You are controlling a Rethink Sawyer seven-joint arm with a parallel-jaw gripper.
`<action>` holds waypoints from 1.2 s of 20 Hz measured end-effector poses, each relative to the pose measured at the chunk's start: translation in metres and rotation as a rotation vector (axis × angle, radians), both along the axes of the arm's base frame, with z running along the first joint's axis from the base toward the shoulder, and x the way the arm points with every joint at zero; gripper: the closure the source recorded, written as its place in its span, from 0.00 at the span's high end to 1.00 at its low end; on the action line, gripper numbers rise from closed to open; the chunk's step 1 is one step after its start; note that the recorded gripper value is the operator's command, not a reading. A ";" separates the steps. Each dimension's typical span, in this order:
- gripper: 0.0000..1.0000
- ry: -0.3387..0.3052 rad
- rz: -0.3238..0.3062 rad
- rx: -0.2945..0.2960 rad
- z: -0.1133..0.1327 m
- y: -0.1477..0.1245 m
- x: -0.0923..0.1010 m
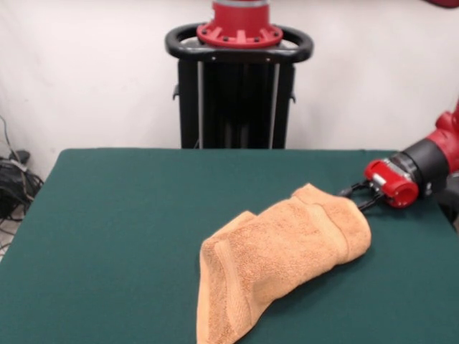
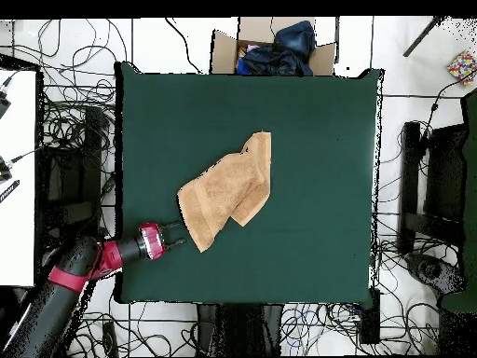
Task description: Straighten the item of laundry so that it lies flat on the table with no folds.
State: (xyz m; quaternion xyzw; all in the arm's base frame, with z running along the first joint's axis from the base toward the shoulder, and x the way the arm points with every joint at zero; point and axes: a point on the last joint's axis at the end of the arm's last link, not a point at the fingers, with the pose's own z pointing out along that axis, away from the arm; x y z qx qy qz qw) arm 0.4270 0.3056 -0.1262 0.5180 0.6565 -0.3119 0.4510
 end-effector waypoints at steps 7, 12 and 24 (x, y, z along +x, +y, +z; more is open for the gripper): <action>1.00 0.003 -0.042 0.017 0.001 -0.006 0.018; 1.00 0.017 -0.084 0.015 0.000 -0.007 0.026; 1.00 0.057 -0.162 -0.008 -0.003 -0.008 0.041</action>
